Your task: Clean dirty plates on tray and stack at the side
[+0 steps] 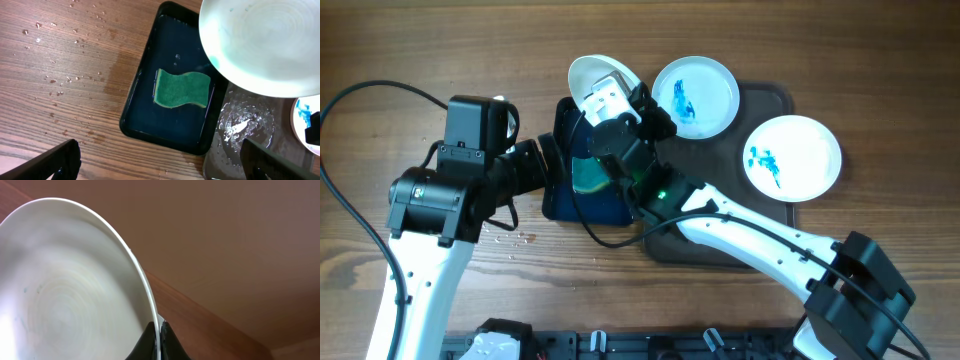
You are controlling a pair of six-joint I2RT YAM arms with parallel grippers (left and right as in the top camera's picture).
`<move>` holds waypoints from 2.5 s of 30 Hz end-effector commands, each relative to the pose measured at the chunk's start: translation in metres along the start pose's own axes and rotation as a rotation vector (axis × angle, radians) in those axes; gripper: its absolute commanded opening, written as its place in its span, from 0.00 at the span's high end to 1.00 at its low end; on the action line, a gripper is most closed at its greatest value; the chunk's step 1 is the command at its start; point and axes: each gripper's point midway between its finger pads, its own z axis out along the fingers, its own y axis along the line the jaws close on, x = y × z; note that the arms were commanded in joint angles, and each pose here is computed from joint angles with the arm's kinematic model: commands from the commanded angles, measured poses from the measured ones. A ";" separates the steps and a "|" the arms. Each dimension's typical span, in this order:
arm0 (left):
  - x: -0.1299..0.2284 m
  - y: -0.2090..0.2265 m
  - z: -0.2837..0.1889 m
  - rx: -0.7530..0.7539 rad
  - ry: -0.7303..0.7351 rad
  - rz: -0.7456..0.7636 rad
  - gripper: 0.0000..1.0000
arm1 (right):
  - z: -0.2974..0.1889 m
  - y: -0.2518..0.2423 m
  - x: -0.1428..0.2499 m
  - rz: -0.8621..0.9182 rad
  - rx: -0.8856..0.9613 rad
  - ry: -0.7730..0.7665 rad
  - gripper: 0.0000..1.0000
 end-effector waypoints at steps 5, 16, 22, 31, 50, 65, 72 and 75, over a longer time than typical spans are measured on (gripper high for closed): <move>-0.006 0.001 -0.004 -0.006 -0.023 -0.010 0.00 | -0.003 -0.006 -0.008 0.020 0.020 -0.012 0.96; -0.006 0.001 -0.004 -0.006 -0.023 -0.010 0.00 | -0.003 -0.006 -0.008 0.020 0.020 -0.012 0.96; -0.006 0.001 -0.004 -0.006 -0.023 -0.010 0.00 | -0.003 -0.005 -0.008 0.020 0.020 -0.012 0.96; -0.006 0.001 -0.004 -0.006 -0.023 -0.010 0.00 | -0.003 -0.005 -0.008 0.020 0.020 -0.012 0.96; -0.006 0.001 -0.004 -0.006 -0.023 -0.010 0.00 | -0.001 -0.032 0.014 0.357 0.003 0.079 0.96; -0.006 0.001 -0.004 -0.006 -0.023 -0.010 0.00 | -0.042 -0.194 0.134 0.917 -0.215 0.495 0.96; -0.006 0.001 -0.004 -0.006 -0.023 -0.010 0.00 | -0.049 -0.273 0.263 1.180 -0.067 0.746 0.96; -0.006 0.001 -0.004 -0.006 -0.023 -0.010 0.00 | -0.041 -0.273 0.315 1.239 -0.020 0.871 0.96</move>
